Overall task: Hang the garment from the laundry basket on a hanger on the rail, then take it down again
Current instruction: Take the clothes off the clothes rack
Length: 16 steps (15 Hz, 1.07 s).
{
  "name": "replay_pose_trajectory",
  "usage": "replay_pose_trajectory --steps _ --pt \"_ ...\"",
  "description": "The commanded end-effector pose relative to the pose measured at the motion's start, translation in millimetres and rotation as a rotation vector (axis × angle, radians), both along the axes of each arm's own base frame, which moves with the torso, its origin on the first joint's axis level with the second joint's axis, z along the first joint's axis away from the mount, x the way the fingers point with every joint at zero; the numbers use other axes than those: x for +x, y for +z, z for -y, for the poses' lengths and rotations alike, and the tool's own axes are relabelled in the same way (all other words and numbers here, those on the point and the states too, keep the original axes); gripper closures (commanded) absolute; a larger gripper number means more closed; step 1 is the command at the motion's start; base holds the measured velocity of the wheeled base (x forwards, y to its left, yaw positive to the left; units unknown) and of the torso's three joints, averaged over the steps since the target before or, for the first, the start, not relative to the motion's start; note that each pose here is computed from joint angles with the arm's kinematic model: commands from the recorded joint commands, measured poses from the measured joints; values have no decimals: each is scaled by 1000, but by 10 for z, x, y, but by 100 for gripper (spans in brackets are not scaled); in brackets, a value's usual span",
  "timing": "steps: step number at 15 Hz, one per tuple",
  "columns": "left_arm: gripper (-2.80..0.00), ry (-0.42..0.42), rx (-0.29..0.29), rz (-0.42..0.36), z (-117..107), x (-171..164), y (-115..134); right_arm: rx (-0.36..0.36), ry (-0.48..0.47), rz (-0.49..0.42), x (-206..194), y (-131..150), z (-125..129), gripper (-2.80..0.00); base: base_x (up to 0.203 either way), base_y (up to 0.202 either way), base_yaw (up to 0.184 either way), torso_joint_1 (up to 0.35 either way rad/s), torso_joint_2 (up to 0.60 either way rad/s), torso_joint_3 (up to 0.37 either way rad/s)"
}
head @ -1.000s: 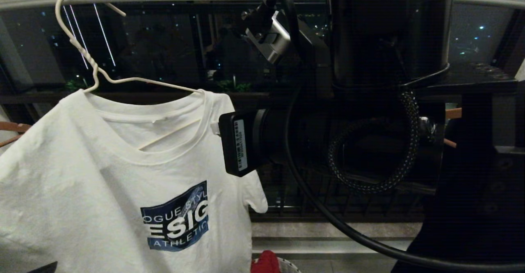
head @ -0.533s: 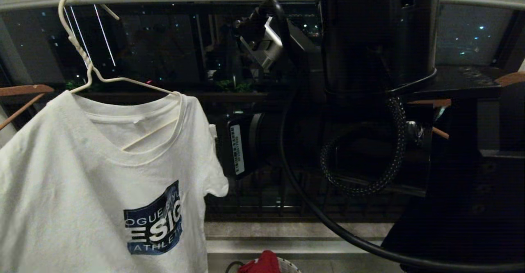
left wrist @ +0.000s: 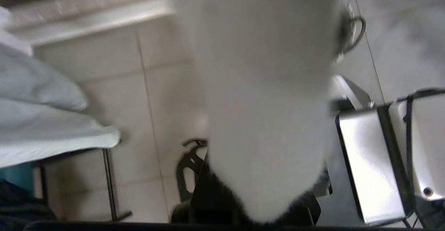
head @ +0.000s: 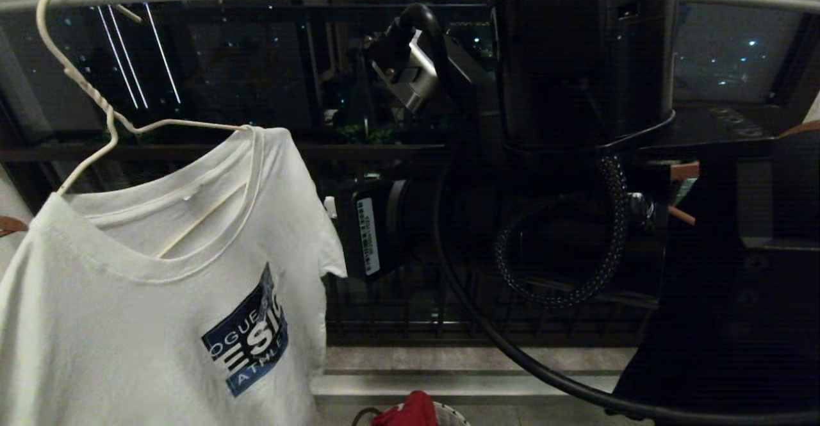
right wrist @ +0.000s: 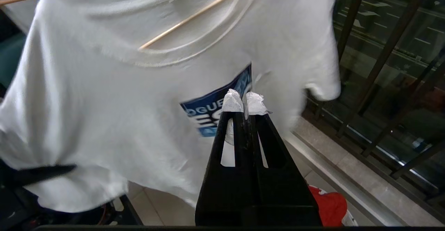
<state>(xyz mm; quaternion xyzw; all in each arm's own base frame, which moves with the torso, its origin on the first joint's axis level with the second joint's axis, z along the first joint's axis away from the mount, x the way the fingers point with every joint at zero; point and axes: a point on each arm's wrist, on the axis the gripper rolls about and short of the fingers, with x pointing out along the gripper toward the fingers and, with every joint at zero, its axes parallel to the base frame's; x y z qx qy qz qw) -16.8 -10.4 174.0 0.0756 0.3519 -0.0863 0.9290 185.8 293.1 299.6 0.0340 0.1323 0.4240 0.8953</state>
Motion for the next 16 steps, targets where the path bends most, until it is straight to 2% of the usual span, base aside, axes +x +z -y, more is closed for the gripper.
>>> replay_pose_trajectory --steps 1,4,14,16 --pt "0 2 -5 -14 2 0 -178 1 -1 -1 -1 -1 -1 0 0 0 0 0 0 0" --pt "0 4 4 26 -2 17 -156 35 11 7 -42 74 35 0 0 0 0 0 0 0" --pt "0 8 0 5 16 -59 -352 30 10 10 -37 64 27 0 0 0 0 0 0 0" --pt "0 10 2 12 15 -52 -324 30 10 10 -37 64 27 0 0 0 0 0 0 0"
